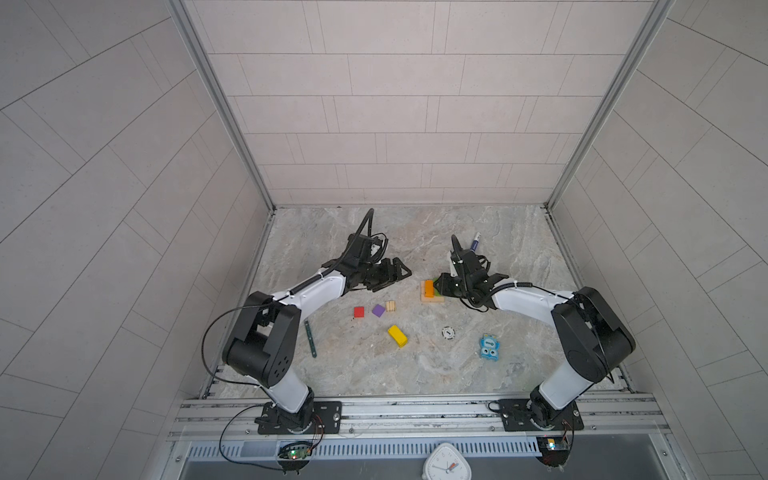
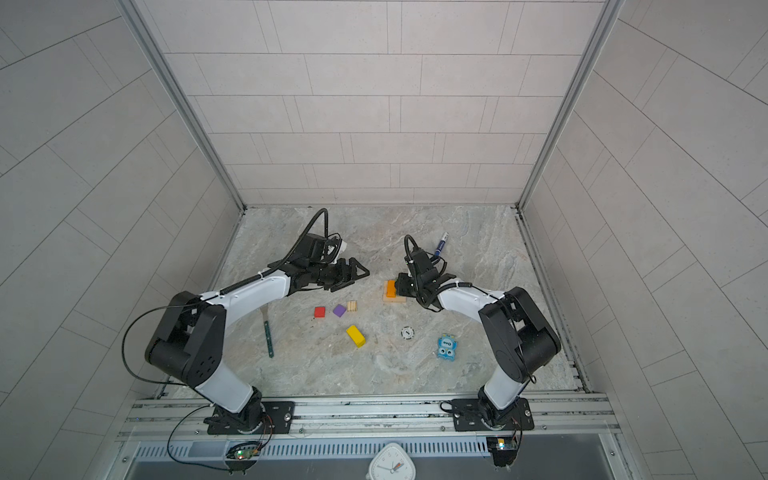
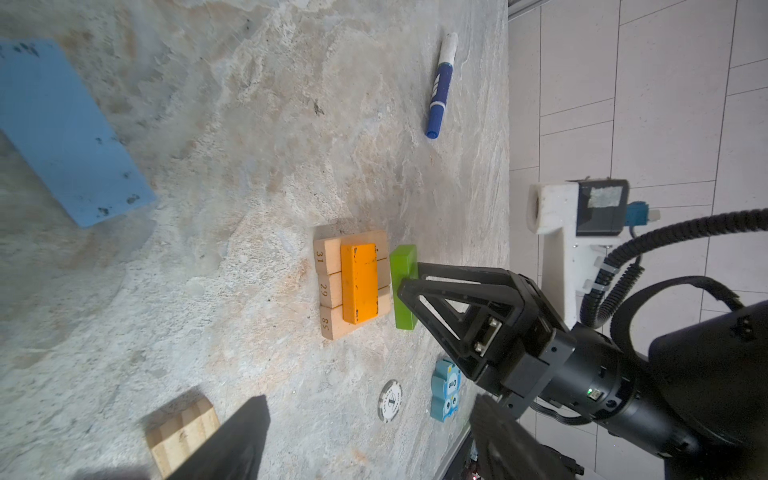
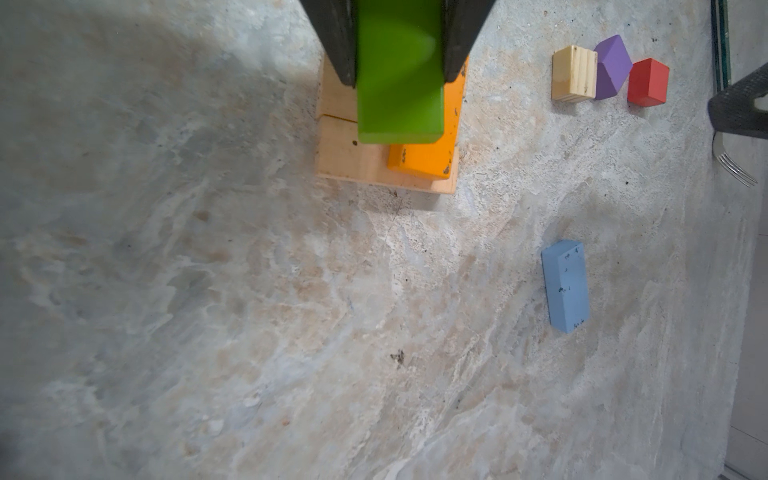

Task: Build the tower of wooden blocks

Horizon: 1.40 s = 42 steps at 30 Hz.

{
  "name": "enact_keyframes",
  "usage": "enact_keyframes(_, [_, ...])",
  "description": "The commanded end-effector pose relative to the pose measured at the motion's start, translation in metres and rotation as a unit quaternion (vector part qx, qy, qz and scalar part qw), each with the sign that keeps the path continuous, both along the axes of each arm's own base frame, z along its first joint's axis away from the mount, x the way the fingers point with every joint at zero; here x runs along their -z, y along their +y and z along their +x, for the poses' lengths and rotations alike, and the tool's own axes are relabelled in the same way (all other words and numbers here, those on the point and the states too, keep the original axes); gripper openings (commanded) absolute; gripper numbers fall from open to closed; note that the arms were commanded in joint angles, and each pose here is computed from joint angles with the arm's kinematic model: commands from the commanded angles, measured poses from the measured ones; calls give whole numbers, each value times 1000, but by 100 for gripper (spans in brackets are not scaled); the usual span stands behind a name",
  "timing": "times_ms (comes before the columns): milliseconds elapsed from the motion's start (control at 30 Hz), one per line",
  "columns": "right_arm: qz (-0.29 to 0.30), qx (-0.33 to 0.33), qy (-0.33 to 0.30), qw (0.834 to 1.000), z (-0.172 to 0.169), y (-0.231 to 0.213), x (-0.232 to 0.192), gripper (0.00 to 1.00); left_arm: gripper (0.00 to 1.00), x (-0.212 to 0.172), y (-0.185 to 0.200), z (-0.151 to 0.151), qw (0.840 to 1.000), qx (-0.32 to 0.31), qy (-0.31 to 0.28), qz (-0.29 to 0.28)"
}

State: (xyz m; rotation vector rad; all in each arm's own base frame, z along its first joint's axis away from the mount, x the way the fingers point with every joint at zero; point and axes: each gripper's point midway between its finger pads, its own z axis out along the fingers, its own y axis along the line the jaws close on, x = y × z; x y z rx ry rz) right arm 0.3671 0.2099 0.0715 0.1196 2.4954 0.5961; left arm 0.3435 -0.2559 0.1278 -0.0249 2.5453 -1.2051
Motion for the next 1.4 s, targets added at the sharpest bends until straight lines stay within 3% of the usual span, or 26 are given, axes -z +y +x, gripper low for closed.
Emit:
enact_keyframes(0, [21, 13, -6, 1000, 6, 2, -1, 25, 83, -7, 1, -6, 1000, 6, -13, 2])
enact_keyframes(1000, [11, 45, 17, 999, 4, -10, 21, 27, 83, -7, 4, -11, 1000, 3, -10, 6])
enact_keyframes(1367, [8, 43, 18, 999, 5, -9, 20, 35, 83, -4, 5, -10, 1000, 3, -9, 8])
